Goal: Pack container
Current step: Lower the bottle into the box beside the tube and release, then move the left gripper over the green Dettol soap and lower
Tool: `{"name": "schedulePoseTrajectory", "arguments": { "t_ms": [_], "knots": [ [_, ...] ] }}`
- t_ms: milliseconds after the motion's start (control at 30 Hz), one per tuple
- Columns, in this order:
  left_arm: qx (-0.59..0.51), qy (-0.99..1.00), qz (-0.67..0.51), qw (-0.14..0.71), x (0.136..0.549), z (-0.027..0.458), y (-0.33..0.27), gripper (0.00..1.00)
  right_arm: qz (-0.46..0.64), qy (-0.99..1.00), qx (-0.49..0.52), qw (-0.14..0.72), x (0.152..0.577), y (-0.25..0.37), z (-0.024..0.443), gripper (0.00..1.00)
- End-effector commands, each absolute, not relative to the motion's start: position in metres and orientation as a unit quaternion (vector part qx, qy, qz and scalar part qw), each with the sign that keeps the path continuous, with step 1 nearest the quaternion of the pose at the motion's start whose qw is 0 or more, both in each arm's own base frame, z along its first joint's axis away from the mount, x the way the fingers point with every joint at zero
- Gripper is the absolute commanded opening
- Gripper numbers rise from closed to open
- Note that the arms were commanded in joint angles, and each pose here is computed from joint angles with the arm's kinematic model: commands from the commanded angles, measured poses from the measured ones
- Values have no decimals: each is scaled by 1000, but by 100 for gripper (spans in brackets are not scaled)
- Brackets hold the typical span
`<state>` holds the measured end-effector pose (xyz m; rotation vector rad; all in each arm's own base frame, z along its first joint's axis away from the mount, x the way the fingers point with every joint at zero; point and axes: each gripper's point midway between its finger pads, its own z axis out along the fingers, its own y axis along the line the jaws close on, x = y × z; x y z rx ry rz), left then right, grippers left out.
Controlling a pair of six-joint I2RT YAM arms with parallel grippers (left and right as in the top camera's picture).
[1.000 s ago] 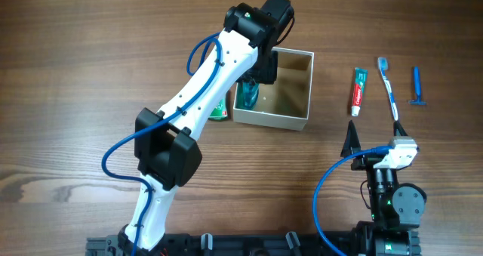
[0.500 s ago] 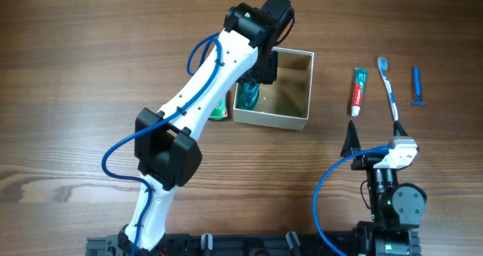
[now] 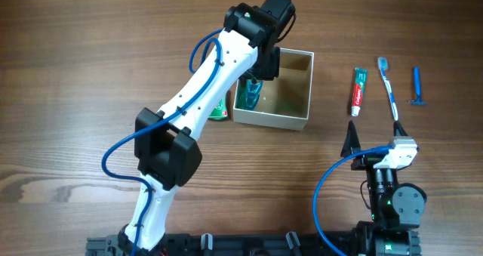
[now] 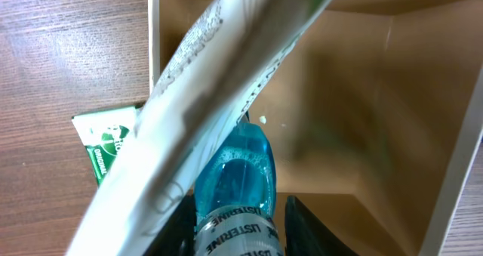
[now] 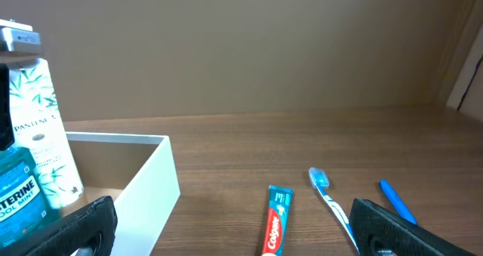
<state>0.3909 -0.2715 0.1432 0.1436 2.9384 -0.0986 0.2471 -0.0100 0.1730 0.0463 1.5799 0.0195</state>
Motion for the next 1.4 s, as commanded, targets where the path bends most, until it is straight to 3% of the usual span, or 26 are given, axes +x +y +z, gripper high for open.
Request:
{"name": "schedulePoseTrajectory", "arguments": {
  "t_ms": [0, 367, 667, 1000, 1367],
  "knots": [
    [45, 986, -68, 145, 392, 187, -273, 36, 10, 709, 29, 705, 247, -11, 173, 100],
    [38, 978, -64, 195, 389, 229, -257, 38, 10, 709, 29, 705, 247, -11, 173, 100],
    [1, 972, -43, 229, 398, 254, -220, 52, 9, 709, 29, 705, 247, -11, 173, 100],
    [-157, 972, -14, 175, 397, 246, -143, 69, 10, 709, 29, 705, 247, -11, 173, 100],
    [-224, 966, -7, 126, 387, 234, -114, 75, 10, 709, 29, 705, 247, -11, 173, 100]
  ]
}}
